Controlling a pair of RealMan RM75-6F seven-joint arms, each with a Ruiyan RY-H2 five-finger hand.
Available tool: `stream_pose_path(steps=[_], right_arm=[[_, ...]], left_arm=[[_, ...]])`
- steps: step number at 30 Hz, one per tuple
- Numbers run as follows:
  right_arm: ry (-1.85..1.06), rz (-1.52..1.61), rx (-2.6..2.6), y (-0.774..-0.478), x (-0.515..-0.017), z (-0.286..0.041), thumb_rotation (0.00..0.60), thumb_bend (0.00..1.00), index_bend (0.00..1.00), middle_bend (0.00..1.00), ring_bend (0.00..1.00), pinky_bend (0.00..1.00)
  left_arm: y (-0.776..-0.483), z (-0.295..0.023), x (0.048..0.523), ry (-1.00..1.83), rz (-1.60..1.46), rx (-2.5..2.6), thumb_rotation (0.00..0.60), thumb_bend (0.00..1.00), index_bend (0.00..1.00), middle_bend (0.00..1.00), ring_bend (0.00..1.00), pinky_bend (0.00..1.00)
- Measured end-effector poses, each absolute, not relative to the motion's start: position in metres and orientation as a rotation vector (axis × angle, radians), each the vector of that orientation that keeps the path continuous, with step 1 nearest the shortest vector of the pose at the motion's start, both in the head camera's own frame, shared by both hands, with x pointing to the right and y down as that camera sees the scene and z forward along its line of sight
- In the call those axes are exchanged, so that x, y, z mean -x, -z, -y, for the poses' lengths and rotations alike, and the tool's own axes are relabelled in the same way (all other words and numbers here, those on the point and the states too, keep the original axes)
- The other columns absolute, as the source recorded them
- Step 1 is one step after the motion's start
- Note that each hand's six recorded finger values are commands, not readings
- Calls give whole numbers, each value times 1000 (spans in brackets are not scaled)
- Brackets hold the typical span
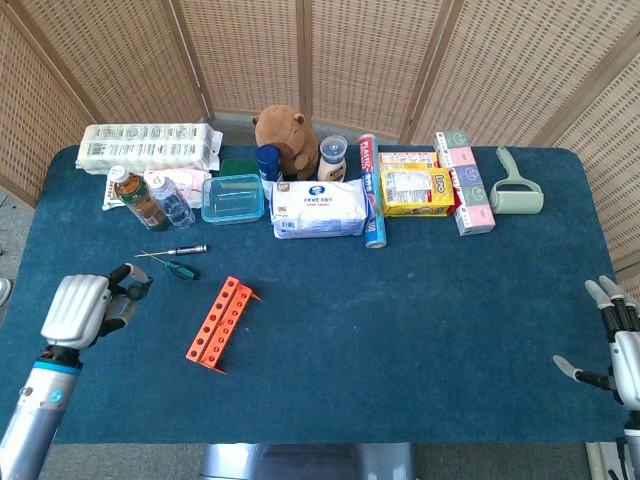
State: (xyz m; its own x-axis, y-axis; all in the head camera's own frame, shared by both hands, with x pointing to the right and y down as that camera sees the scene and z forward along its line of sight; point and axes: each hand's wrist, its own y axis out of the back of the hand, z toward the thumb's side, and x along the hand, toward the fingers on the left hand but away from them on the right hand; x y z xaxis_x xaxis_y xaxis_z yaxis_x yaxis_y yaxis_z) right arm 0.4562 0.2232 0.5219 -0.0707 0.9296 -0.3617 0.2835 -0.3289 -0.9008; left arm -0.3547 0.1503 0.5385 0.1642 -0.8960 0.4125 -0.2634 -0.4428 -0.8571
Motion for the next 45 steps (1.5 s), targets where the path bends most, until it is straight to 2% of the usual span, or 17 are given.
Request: stream_pose_path(steps=[8, 16, 29, 37, 45], right_arm=[[-1433, 1307, 1622, -523, -455, -224, 600, 83, 35, 8, 0, 0], [-1432, 1309, 1621, -523, -455, -224, 600, 82, 35, 7, 0, 0], [-1435, 1311, 1622, -523, -455, -223, 600, 83, 35, 8, 0, 0], [-1434, 1316, 1622, -522, -456, -224, 600, 82, 35, 7, 0, 0], [-1437, 1313, 1624, -523, -456, -223, 600, 83, 35, 7, 0, 0]], left_arm=[[-516, -166, 352, 1220, -1145, 1996, 600, 455, 534, 949, 909, 918], [-499, -167, 356, 1170, -1185, 2208, 600, 457, 534, 949, 909, 918], [-476, -178, 345, 1008, -1096, 2617, 600, 458, 534, 949, 910, 918], [-462, -186, 358, 1019, -999, 2674, 600, 458, 535, 949, 910, 918], [-465, -177, 370, 1101, -1032, 2588, 600, 464, 534, 949, 909, 918]])
